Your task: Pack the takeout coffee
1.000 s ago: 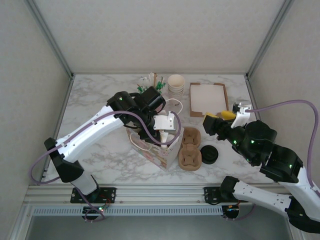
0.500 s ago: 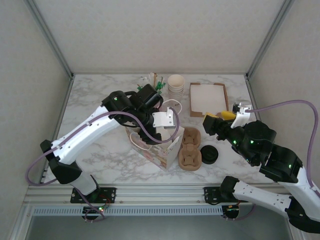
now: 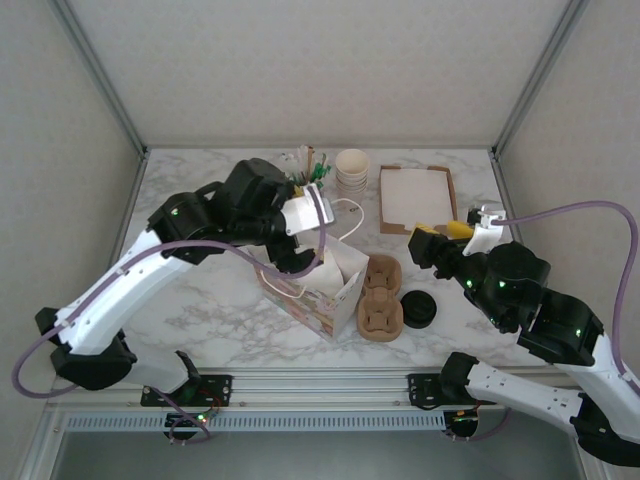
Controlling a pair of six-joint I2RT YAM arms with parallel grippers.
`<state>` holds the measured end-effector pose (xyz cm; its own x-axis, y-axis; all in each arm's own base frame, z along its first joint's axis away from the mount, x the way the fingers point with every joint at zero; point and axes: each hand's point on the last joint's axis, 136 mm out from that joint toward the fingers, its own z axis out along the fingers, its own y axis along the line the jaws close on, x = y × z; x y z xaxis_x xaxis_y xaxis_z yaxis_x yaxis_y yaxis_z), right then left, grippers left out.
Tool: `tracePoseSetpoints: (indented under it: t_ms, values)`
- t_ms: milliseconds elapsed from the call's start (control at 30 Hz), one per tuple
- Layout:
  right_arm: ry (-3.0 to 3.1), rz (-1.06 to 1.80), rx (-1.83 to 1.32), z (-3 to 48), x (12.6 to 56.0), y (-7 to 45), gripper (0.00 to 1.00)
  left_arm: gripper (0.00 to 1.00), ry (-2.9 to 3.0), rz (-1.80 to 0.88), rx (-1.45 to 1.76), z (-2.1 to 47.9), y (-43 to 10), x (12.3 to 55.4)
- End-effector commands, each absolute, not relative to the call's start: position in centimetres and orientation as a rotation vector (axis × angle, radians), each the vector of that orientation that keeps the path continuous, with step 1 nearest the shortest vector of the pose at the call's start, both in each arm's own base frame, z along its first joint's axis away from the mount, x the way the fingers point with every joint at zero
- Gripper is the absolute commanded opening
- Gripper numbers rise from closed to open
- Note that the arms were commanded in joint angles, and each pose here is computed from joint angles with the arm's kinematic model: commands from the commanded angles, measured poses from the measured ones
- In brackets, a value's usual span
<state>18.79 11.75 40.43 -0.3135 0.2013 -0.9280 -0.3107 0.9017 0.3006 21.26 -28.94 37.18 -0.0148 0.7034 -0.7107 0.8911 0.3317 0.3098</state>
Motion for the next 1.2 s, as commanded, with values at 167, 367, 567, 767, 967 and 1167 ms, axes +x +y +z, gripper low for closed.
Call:
tracePoseSetpoints:
  t_ms: [167,367,567,767,967,1167]
  values:
    - [1.729,0.320,-0.030,40.4,20.6,10.2,0.95,1.00,1.668,-0.226,0.760,45.0,-22.3,26.7]
    - [1.671,0.090,-0.064,38.5,22.8,10.5,0.99,1.00,1.722,-0.042,0.336,43.9,-14.7,30.8]
    - [1.647,-0.003,-0.062,35.5,25.3,10.3,0.99,1.00,1.693,0.080,-0.057,40.6,-7.4,32.4]
    - [1.641,-0.093,-0.009,31.4,28.2,7.3,0.98,1.00,1.656,0.199,-0.272,35.0,-2.0,32.9]
    - [1.683,-0.095,0.060,25.9,30.8,4.5,0.99,1.00,1.717,0.327,-0.382,28.1,1.6,33.4]
    - [1.810,-0.132,0.206,18.9,33.2,1.0,0.99,1.00,1.774,0.361,-0.429,22.2,3.2,34.0]
